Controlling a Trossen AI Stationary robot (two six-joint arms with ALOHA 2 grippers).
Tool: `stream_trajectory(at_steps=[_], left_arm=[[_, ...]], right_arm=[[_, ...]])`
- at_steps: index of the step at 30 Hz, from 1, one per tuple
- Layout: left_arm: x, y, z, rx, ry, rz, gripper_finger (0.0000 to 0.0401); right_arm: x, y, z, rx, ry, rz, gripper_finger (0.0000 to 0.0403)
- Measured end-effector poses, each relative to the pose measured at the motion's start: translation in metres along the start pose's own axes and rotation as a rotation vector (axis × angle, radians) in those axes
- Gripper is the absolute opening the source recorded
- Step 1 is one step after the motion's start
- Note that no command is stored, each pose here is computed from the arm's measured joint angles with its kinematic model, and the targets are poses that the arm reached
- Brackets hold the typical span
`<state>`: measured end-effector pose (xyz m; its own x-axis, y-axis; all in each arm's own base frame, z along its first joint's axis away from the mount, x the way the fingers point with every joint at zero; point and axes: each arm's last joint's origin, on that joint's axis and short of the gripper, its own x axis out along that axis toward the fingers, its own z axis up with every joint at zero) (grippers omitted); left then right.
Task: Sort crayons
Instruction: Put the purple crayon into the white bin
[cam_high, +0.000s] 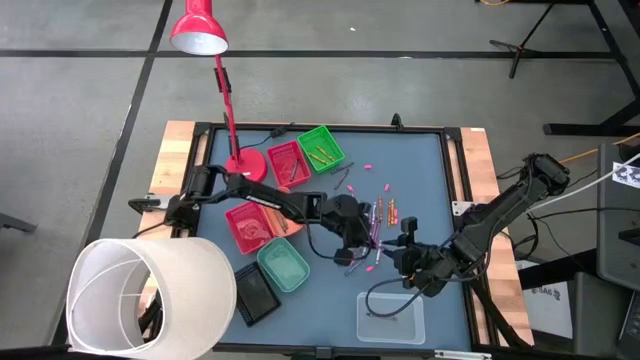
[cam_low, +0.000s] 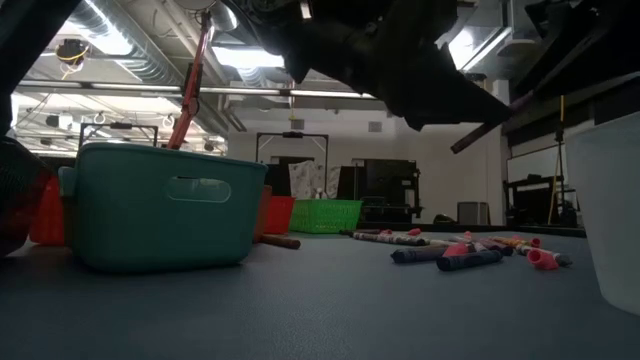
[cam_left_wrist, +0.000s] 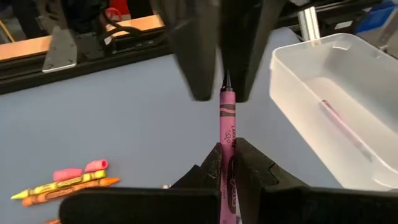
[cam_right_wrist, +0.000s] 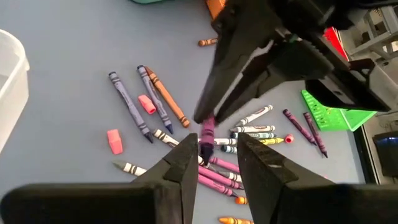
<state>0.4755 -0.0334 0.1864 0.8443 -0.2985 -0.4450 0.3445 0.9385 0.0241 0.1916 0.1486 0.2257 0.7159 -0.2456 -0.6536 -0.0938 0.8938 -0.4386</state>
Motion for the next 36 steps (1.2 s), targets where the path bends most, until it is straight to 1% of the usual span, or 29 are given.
stream_trajectory(at_steps=[6,16,19,25,28,31,36], left_arm=[[0.0009,-0.0032,0.0039,0.013,-0.034,0.003,0.0008],[0.0007,-0.0026,0.0049,-0.003,-0.044,0.006,0.0008],[0.0007,-0.0026,0.0049,-0.004,-0.044,0.007,0.0008],[0.0008,-0.0026,0.0048,-0.004,-0.042,0.009,0.0008],[0.0007,-0.0026,0.0047,-0.004,-0.039,0.021,0.0008],[0.0008,-0.0024,0.0045,-0.004,-0.036,0.026,0.0008],[0.0007,-0.0023,0.0046,-0.003,-0.036,0.030,0.0008]], right_arm=[[0.0000,0.0000,0.0000,0.000,0.000,0.000,0.0111],[-0.0001,0.0000,0.0003,0.003,-0.003,0.001,0.0109],[-0.0001,0.0000,0.0004,0.003,-0.003,0.001,0.0092],[-0.0001,0.0005,0.0005,0.005,-0.002,0.014,0.0036],[-0.0001,0.0005,0.0007,0.006,-0.003,0.014,0.0018],[-0.0001,0.0006,0.0006,0.006,-0.002,0.017,0.0014],[-0.0001,0.0007,0.0007,0.008,-0.002,0.022,0.0030]])
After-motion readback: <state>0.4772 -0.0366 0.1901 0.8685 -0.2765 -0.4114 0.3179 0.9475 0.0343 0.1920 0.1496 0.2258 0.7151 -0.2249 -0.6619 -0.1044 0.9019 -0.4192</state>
